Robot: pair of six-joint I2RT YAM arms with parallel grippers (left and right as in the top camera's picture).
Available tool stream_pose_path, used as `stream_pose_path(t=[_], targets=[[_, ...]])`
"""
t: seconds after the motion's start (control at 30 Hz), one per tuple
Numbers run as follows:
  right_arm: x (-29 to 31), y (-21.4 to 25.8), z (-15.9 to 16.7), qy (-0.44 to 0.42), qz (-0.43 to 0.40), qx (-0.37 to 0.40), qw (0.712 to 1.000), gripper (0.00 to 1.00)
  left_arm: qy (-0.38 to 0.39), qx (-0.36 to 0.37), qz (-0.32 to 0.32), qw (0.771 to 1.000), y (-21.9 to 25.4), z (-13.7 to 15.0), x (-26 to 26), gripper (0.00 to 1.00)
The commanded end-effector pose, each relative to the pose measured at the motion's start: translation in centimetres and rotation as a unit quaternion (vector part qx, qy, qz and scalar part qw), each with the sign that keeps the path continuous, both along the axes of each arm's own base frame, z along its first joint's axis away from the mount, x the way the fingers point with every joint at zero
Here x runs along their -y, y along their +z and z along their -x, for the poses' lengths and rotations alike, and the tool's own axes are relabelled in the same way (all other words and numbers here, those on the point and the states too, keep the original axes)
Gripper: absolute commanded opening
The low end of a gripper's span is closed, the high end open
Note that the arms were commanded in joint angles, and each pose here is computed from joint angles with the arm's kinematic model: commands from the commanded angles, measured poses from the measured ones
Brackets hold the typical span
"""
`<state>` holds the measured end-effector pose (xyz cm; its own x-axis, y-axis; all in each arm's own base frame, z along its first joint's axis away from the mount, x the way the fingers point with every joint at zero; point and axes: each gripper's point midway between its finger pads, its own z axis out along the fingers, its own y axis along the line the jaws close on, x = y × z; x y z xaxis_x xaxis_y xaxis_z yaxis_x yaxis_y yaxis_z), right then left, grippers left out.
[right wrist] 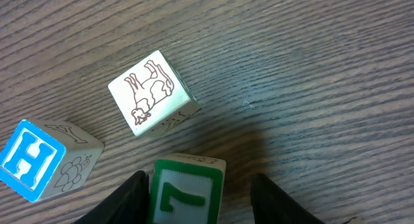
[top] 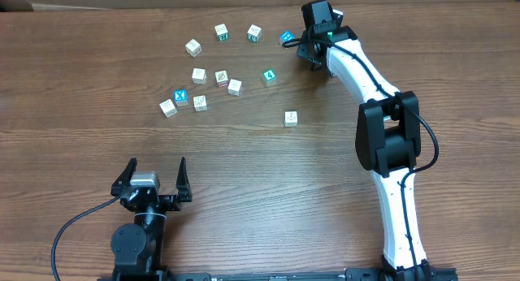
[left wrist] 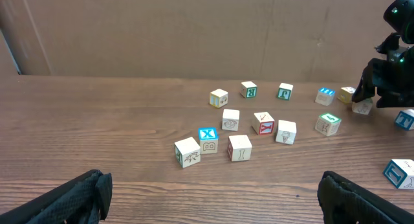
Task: Form a horizontal line
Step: 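Lower the right gripper onto the green 7 block and close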
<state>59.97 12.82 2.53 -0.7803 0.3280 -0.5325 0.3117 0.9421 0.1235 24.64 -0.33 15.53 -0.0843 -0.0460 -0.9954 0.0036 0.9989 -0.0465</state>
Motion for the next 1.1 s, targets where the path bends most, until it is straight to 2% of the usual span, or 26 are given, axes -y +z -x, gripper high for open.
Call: stream_pose_path(t=[0.0,0.2,0.43,0.53,0.87,1.07], targets=[[0.6,-0.9,0.3,-0.006,0.009,-0.01,1.0,0.47,-0.002,0.005,-0.01,1.0,0.1,0.0,0.1,1.0],[0.6,-1.1,0.6,0.019,0.026,-0.019,0.999,0.38,-0.002,0.005,-0.01,1.0,0.1,0.0,0.1,0.99],[0.7,-0.9,0.2,0.052,0.046,-0.015,0.998,0.5,-0.002,0.005,-0.01,1.0,0.1,0.0,0.1,1.0],[0.6,-0.7,-0.1,0.051,0.044,-0.007,0.998,0.51,-0.002,0.004,-0.01,1.0,0.1,0.0,0.1,1.0],[0.6,-0.5,-0.3,0.051,0.043,-0.003,0.998,0.19,-0.002,0.004,-0.01,1.0,0.1,0.0,0.1,0.99],[0.6,2.4,-0.4,0.057,0.044,0.016,0.997,0.11,-0.002,0.004,-0.01,1.0,0.1,0.0,0.1,1.0]])
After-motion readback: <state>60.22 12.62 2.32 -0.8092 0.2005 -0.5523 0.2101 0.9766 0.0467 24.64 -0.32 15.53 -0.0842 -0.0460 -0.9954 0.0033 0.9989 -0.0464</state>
